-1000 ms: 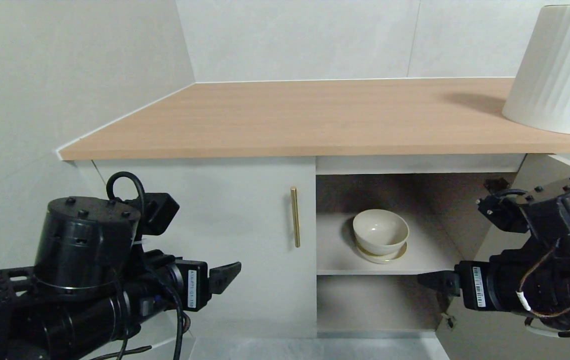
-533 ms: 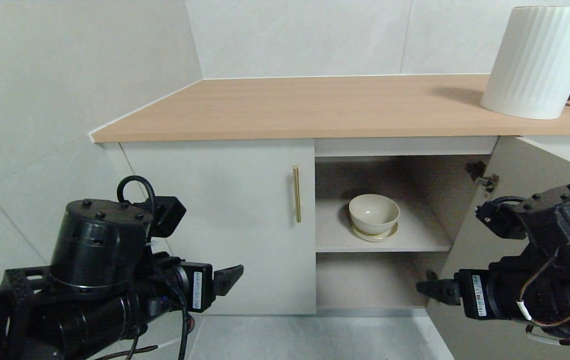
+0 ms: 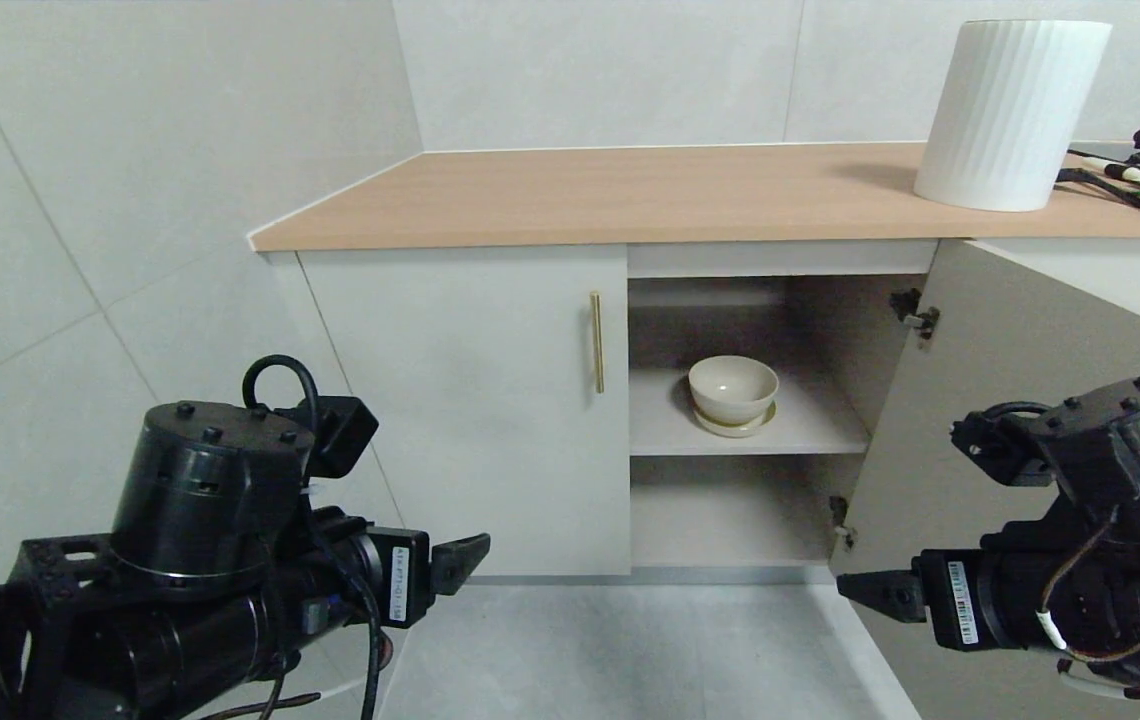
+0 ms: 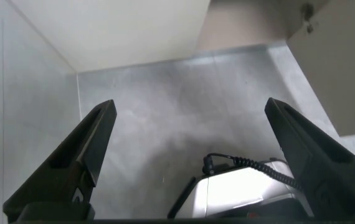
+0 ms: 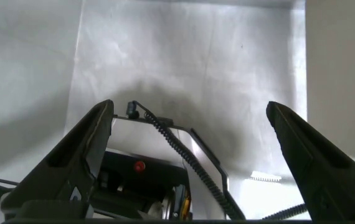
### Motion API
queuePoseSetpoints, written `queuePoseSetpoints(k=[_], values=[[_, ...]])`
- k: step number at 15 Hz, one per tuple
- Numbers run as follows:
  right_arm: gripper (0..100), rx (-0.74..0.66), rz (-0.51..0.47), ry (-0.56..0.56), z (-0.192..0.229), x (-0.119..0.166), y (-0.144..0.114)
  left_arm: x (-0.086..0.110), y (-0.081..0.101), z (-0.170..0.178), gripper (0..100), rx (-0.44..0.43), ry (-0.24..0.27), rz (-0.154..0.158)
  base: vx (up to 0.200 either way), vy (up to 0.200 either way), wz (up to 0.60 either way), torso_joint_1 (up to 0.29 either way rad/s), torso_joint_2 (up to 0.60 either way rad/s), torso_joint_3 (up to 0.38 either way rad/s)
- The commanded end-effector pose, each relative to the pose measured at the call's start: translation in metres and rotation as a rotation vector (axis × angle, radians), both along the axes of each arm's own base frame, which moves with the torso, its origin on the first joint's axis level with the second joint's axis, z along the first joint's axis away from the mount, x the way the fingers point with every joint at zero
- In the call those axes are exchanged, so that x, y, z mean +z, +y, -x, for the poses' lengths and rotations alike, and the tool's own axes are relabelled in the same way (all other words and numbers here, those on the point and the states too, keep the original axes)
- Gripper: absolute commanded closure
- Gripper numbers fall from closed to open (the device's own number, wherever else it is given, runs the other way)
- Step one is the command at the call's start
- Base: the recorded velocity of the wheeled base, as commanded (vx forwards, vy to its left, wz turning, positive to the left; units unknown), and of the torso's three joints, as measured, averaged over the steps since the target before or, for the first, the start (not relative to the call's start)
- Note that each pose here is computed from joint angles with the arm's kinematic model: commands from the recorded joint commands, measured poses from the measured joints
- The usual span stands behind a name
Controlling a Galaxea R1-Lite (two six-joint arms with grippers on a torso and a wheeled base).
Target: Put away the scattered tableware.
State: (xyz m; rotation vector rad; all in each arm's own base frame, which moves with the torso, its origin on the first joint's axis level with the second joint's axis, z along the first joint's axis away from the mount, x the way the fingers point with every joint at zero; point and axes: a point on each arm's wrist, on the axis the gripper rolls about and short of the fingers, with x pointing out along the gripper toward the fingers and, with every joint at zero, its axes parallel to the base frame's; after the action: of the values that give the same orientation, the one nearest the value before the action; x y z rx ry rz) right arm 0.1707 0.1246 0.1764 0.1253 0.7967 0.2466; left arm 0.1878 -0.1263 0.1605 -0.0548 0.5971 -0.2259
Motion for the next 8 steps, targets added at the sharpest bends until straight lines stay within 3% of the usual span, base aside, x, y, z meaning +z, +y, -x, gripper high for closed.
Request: queuePoseSetpoints(k=[1, 3, 8], values=[[0, 0.002, 0.004, 0.002, -0.0002, -0.0007, 0.0002, -0.0008, -0.0004, -0.0007, 0, 0.001, 0.003, -0.002, -0.2, 0.0, 0.0, 0.002, 0.0, 0.012], [0, 0.008, 0.012, 0.004, 0.0002, -0.0019, -0.0001, -0.0009, -0.0006, -0.0004, 0, 0.0, 0.004, -0.003, -0.2, 0.0, 0.0, 0.0, 0.0, 0.005], [0, 0.009, 0.016, 0.005, 0.0007, -0.0026, -0.0001, -0.003, -0.0003, 0.0002, 0, -0.003, 0.009, -0.008, 0.0, 0.0, 0.0, 0.0, 0.0, 0.0]])
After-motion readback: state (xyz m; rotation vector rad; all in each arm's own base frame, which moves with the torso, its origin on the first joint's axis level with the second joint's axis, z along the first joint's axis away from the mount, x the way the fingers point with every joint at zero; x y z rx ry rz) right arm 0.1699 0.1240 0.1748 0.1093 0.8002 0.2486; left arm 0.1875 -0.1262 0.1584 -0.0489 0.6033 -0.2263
